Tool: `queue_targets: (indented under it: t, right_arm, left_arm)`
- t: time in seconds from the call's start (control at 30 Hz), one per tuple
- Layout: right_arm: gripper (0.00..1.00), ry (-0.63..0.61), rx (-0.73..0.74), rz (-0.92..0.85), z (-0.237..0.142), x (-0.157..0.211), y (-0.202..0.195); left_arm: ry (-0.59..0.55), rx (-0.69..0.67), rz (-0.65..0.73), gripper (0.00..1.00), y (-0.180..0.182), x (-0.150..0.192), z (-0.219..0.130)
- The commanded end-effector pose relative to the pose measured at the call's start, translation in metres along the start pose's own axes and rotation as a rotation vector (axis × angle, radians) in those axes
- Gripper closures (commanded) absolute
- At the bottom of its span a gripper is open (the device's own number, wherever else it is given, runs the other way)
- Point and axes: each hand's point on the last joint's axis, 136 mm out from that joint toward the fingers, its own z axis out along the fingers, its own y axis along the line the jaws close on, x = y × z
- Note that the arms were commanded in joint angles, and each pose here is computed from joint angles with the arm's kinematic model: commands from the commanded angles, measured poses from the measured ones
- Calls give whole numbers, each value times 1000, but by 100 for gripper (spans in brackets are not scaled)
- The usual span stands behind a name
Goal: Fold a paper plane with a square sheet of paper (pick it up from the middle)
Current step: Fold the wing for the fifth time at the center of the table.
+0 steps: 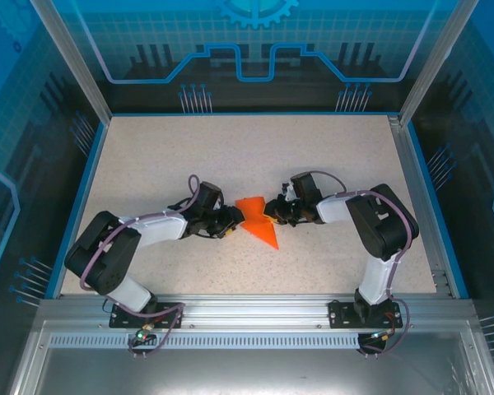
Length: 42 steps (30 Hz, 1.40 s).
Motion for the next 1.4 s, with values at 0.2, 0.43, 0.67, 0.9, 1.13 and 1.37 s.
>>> queue_targets:
  t: [0.2,0.43,0.67,0.9,1.13,1.37]
  right_arm:
    - [82,82,220,124,10,34,-74]
    - [82,84,226,131,7,34,-78]
    - [82,87,226,128,7,35,-80]
    - [82,92,225,119,6,33,-79]
    - [81,99,236,111,5,34,-80]
    - [81,99,234,97,4,33,-78]
  left_arm:
    - [30,74,-48,54,-15,-9,17]
    - [36,90,-69,56,-15,-11,25]
    - [40,131,-90,59,-20,-15,31]
    - [36,172,-123,60,-22,-24,35]
    - [49,216,-108,63,-34,-33,37]
    - [57,240,-113,68,-35,-41,37]
